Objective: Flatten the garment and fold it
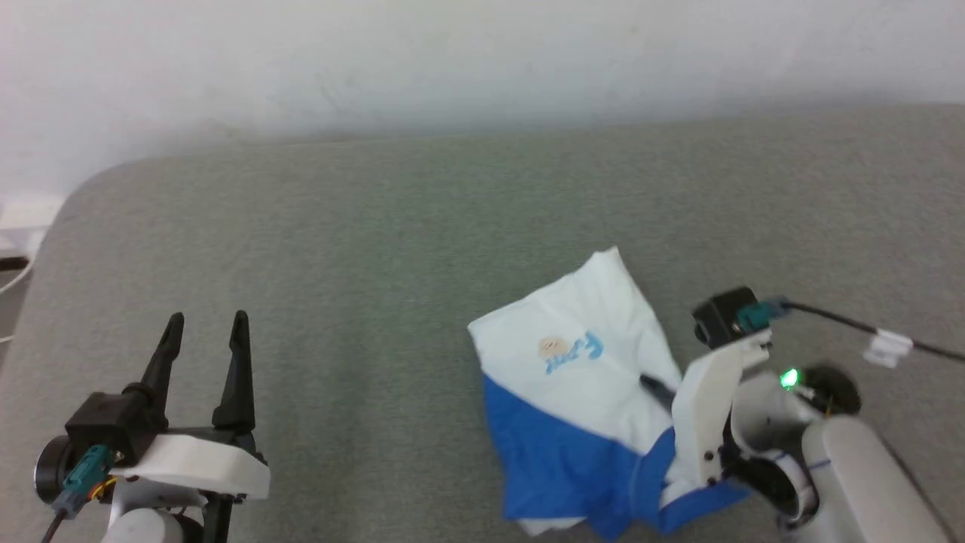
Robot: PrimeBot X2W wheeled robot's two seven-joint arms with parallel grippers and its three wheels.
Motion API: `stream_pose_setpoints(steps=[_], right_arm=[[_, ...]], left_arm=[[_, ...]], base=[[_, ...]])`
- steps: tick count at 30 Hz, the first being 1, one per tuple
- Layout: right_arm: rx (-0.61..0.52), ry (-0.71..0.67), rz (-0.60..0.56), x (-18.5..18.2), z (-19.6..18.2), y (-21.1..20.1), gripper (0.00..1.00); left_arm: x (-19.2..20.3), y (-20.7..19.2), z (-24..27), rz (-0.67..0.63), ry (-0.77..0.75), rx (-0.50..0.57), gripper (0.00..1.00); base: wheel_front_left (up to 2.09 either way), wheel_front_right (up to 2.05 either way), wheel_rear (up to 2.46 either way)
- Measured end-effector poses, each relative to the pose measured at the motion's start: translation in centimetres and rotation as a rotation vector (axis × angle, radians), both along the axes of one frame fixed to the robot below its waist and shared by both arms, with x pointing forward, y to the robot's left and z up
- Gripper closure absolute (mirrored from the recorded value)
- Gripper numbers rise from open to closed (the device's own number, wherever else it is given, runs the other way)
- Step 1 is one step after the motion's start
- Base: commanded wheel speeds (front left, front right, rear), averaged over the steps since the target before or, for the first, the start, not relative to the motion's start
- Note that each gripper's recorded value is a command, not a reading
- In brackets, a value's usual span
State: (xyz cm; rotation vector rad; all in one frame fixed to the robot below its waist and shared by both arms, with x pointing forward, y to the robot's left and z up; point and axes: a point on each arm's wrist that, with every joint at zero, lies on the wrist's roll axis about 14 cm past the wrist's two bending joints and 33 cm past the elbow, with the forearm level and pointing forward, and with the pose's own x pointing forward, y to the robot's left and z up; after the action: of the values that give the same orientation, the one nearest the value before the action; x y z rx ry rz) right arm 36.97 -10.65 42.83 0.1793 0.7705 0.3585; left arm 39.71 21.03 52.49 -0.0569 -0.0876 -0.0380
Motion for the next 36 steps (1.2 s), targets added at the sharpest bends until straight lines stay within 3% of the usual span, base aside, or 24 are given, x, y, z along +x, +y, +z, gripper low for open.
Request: stream_pose_setpoints(steps=[3,6,11,27,36], right_arm=[[-0.211,-0.094,0.078,1.4,1.8,-2.3,1.00],[-0.358,-0.138,0.085,2.5,2.9,-5.9,1.00],[-0.531,-0.169,0.009,4.2,4.3,-12.8,1.00],[-0.921,-0.091,-0.294,5.5,4.8,-32.7,1.00],[-1.039,-0.043,-0.374,6.2,3.8,-38.0,1.00]], left_arm=[[0.8,-1.4,0.2,-0.038,-0.006,-0.004,0.00],[1.9,-3.0,0.4,-0.084,-0.013,-0.011,0.00],[4.1,-6.0,0.5,-0.169,-0.017,-0.014,0.00],[10.8,-12.7,-3.2,-0.384,0.048,0.014,0.00],[12.3,-13.0,-7.2,-0.394,0.123,0.018,0.00]], base=[[0.00,0.00,0.00],[0.00,0.00,0.00],[0.00,0.00,0.00],[0.00,0.00,0.00],[0.00,0.00,0.00]])
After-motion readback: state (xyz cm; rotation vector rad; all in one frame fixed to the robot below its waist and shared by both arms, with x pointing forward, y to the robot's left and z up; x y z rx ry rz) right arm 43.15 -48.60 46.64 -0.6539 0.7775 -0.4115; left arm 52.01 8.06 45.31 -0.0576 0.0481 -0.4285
